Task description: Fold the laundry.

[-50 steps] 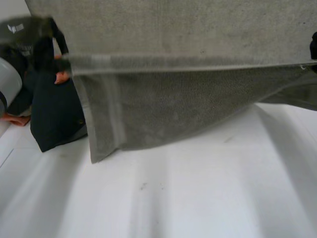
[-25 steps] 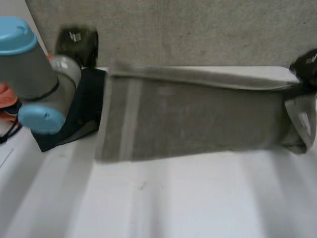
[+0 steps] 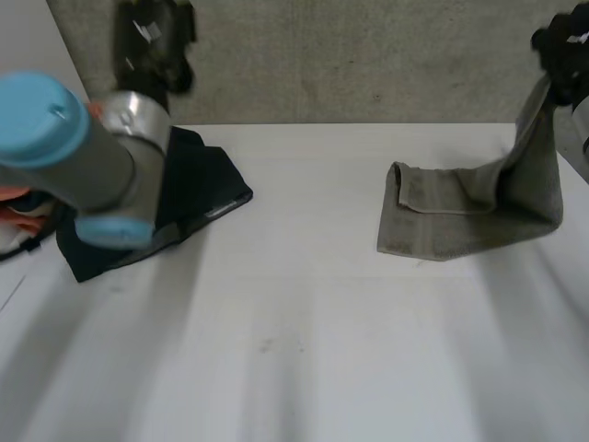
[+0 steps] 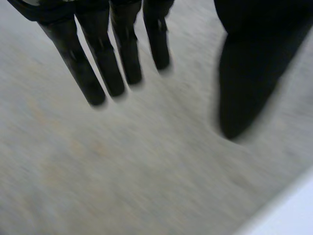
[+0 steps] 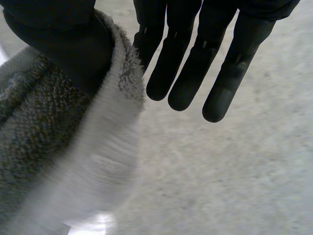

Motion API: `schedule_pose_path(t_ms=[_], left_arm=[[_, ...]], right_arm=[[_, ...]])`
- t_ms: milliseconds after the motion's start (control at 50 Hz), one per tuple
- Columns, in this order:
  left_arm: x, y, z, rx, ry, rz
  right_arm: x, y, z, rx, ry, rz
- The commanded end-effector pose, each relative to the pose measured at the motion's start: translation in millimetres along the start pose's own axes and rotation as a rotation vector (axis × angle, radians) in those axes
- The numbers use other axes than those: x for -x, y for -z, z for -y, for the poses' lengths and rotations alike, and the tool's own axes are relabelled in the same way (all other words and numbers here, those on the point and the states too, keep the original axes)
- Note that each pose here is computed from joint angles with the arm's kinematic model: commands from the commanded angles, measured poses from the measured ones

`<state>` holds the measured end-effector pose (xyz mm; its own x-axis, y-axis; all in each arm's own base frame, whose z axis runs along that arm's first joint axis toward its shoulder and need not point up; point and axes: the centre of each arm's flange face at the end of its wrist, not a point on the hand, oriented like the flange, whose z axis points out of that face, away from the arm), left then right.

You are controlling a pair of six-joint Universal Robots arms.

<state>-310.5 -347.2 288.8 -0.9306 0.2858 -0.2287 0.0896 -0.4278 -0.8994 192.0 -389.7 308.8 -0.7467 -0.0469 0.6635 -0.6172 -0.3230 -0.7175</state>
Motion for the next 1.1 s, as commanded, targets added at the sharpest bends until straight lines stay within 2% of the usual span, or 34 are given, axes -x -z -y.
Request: schedule_pose_path(t_ms=[20, 120, 140, 260, 420, 560, 660, 780, 860, 880, 920, 980, 1040, 1100], left_arm=[[-51.9, 46.0, -30.4, 0.193, 0.03, -0.154], [-81.8, 64.2, -33.6, 0.232, 0.098, -0.225], [-90.3, 69.2, -31.6, 0.235, 0.137, -0.244], [-104.7, 76.9, -30.9, 0.257, 0.274, -0.266], [-130.3, 87.4, -49.6, 0.31, 0.348, -0.307], [-153.6, 102.0, -64.9, 0.392, 0.381, -0.36], [-159.8, 103.1, -78.4, 0.441, 0.457, -0.35], [-161.1, 106.3, -79.8, 0.475, 0.561, -0.346], [-148.8, 106.5, -61.5, 0.486, 0.55, -0.334], [-132.3, 103.5, -44.7, 0.477, 0.539, -0.316], [-108.8, 99.3, -34.0, 0.475, 0.515, -0.28], [-57.1, 88.2, -15.0, 0.431, 0.444, -0.194], [-23.7, 86.9, 3.9, 0.39, 0.369, -0.142], [-7.7, 95.5, 22.7, 0.373, 0.277, -0.151]], right_arm=[[-3.5, 27.3, 53.7, -0.095, -0.013, 0.04], [-6.8, 49.7, 95.0, -0.162, -0.025, 0.093], [-12.5, 59.7, 109.9, -0.184, -0.029, 0.101], [-18.8, 94.6, 152.5, -0.268, -0.054, 0.141], [-22.5, 138.2, 204.0, -0.405, -0.129, 0.172], [-34.4, 155.2, 220.7, -0.435, -0.18, 0.169], [-35.5, 162.5, 228.6, -0.446, -0.242, 0.195], [-35.9, 157.3, 219.5, -0.401, -0.237, 0.179], [-24.6, 147.8, 196.4, -0.309, -0.216, 0.205], [-22.6, 142.2, 187.8, -0.279, -0.206, 0.204], [-20.7, 129.7, 167.8, -0.212, -0.178, 0.195], [-24.4, 107.6, 125.2, -0.083, -0.094, 0.16], [-32.3, 97.0, 95.5, 0.004, -0.026, 0.13], [-34.5, 91.6, 74.5, 0.066, 0.007, 0.125]])
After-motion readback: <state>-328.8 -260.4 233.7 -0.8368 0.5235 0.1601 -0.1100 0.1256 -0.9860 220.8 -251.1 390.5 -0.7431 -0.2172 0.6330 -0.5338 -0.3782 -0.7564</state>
